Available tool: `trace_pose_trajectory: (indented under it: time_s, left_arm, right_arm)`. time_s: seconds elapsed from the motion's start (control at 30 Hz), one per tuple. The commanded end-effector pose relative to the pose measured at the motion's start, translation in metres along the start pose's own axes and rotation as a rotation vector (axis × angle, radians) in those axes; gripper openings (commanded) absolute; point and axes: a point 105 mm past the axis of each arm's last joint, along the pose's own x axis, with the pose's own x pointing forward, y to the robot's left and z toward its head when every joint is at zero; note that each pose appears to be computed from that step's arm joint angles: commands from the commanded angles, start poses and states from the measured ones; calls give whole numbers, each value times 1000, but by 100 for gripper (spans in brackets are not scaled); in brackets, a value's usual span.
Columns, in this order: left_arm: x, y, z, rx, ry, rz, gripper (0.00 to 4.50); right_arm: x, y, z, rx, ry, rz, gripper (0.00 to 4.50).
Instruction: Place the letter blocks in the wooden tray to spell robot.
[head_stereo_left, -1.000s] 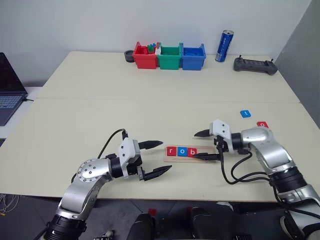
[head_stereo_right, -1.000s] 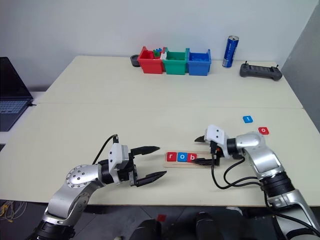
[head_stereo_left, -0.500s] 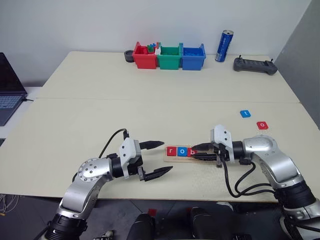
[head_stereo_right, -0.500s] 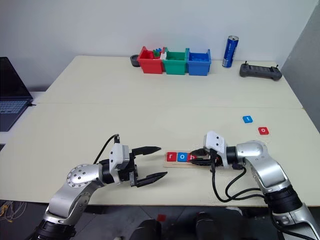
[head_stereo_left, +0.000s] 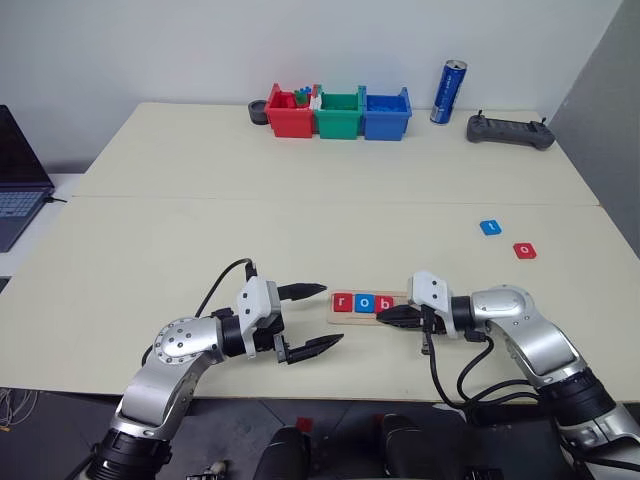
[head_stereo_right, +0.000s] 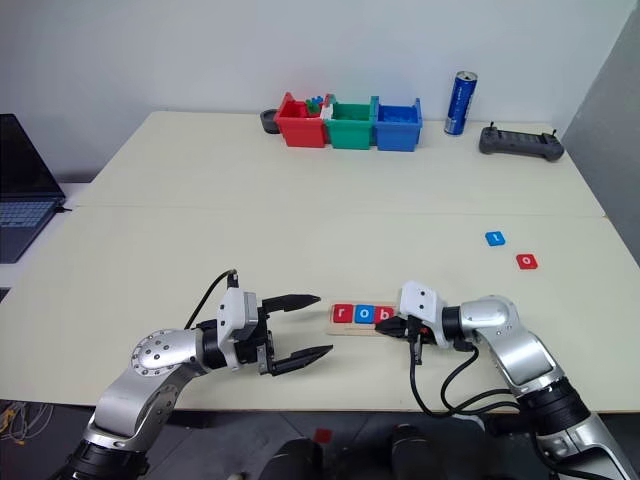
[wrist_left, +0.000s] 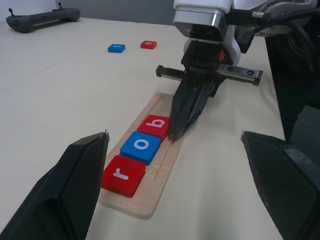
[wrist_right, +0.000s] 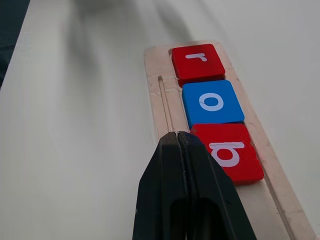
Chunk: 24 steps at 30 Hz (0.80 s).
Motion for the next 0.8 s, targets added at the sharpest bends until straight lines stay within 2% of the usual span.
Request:
trace_pose_trajectory:
  time_s: [0.03, 0.3, 0.4, 0.43, 0.5, 0.53, 0.8]
  left_arm:
    - [-2, -3, 10, 39, -19, -1, 450]
    - [-2, -2, 10, 41, -18, -2, 450]
    - [-2, -1, 11, 44, -21, -1, 450]
    - [-2, 0, 12, 46, -23, 1, 450]
    - [-2, 1, 13, 51, -29, 4, 450]
    - [-2, 1, 14, 54, -32, 6, 450]
    - [11, 3, 24, 61, -78, -9, 450]
  right_arm:
    - [-1, -5, 11, -47, -24, -10, 5]
    - [-13, 0, 26, -3, -68, 16, 5]
    - [-30, -8, 36, 56, -90, -37, 5]
    - [-38, -15, 38, 85, -102, -90, 21]
    - [-57, -30, 41, 145, -126, -220, 60]
    - [-66, -36, 39, 165, -132, -287, 94]
    - [-131, -67, -19, 306, -33, -910, 363]
